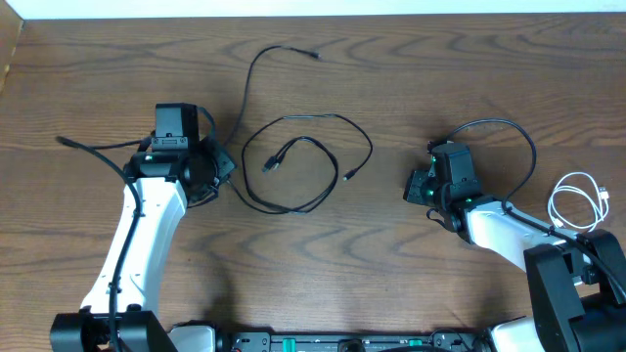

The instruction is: Untangle cables

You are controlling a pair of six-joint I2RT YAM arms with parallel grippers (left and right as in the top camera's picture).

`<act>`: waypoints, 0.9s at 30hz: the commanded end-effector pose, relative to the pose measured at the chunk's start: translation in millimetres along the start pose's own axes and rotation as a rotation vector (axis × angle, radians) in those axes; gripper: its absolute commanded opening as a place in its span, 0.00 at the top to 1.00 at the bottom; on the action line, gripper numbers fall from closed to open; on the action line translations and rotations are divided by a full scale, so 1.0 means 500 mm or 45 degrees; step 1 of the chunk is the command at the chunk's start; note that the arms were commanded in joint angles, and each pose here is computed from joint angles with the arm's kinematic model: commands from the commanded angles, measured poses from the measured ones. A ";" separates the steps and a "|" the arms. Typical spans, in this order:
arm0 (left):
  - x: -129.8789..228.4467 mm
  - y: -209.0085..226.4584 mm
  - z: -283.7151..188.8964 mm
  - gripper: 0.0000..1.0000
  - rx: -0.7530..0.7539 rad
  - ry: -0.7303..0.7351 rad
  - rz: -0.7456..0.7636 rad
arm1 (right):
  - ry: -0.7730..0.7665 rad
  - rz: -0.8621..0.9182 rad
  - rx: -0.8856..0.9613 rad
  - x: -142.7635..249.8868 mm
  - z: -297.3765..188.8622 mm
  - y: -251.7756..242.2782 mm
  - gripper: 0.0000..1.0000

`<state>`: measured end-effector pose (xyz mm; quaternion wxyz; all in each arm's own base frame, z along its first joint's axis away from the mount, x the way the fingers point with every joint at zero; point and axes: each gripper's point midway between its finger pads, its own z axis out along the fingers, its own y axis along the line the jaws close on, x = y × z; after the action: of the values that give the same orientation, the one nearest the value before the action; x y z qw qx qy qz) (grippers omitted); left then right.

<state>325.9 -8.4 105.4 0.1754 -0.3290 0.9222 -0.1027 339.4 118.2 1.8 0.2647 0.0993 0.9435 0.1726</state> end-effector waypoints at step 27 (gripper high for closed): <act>-0.069 0.085 -0.028 0.93 -0.315 -0.272 -0.099 | 0.012 0.011 0.019 0.010 0.005 -0.008 0.98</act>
<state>318.4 47.5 107.7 0.2187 -0.3868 0.8947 0.0459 339.4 118.2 1.8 0.2645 0.1008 0.9434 0.1730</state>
